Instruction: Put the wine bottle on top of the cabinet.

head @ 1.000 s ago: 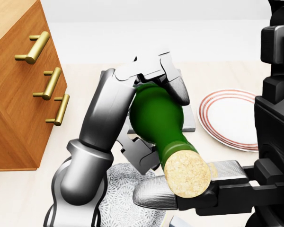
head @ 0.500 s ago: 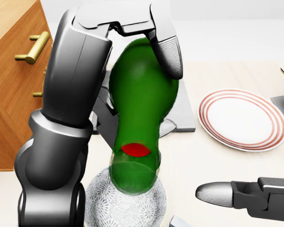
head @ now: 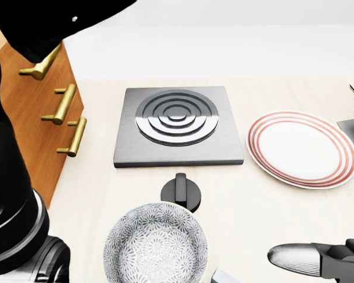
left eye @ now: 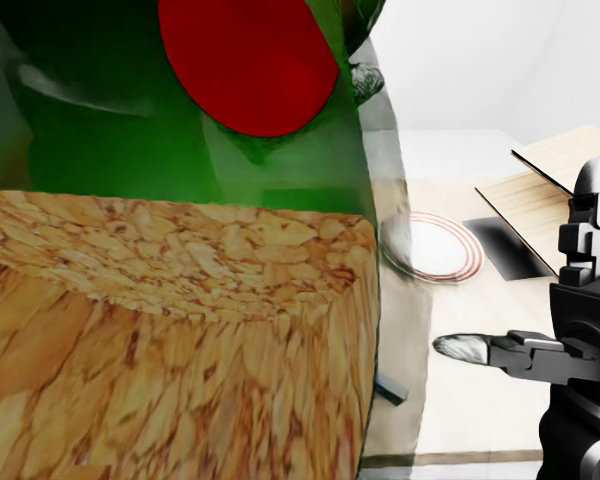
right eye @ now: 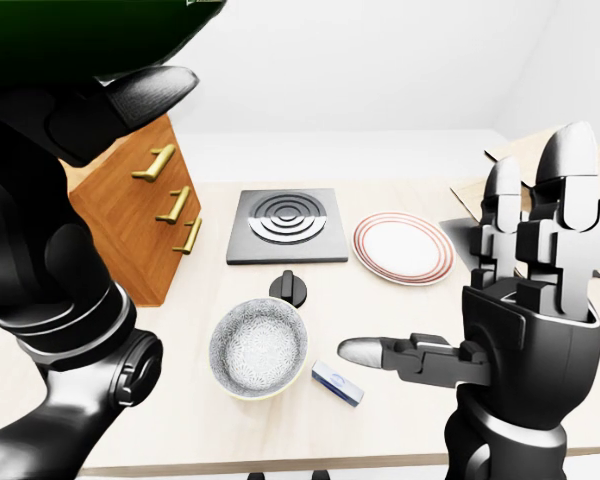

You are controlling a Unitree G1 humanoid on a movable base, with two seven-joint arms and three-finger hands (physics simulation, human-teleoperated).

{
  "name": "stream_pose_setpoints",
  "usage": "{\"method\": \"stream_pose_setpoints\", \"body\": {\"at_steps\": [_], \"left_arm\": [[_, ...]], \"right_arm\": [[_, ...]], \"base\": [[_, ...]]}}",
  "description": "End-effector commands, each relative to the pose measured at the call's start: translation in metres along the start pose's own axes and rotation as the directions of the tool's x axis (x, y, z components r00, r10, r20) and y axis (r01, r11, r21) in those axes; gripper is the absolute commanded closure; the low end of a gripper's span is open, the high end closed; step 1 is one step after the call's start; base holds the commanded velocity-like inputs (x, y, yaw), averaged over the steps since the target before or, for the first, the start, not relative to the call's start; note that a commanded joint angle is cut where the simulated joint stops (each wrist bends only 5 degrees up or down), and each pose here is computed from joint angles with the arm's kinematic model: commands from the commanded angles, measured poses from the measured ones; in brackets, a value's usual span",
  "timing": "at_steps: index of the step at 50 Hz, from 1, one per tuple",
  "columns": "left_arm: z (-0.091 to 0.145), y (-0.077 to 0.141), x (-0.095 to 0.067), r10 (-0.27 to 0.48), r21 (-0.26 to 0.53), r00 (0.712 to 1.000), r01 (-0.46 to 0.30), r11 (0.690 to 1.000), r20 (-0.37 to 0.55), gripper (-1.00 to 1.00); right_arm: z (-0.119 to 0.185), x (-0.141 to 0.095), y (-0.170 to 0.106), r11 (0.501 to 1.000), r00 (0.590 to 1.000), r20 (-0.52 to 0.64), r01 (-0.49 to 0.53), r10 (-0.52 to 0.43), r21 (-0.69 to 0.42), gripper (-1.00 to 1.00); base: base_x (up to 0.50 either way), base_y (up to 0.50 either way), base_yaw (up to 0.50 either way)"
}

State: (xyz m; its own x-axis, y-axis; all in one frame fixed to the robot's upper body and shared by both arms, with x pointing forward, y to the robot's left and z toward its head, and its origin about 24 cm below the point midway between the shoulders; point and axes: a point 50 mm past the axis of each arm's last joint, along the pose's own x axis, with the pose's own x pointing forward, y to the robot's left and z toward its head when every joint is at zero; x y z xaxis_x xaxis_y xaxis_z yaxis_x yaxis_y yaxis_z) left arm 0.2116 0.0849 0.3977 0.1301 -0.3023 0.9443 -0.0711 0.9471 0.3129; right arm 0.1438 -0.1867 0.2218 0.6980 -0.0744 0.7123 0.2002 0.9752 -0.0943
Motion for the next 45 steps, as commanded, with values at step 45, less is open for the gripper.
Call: {"method": "stream_pose_setpoints", "body": {"at_steps": [45], "left_arm": [[-0.122, 0.225, -0.062, 0.460, 0.291, 0.652, -0.357, 0.888, -0.603, 1.00]], "right_arm": [[-0.015, 0.009, 0.017, 0.999, 1.000, -0.020, -0.019, 0.020, 0.031, -1.00]], "base": [[0.00, 0.00, 0.00]]}}
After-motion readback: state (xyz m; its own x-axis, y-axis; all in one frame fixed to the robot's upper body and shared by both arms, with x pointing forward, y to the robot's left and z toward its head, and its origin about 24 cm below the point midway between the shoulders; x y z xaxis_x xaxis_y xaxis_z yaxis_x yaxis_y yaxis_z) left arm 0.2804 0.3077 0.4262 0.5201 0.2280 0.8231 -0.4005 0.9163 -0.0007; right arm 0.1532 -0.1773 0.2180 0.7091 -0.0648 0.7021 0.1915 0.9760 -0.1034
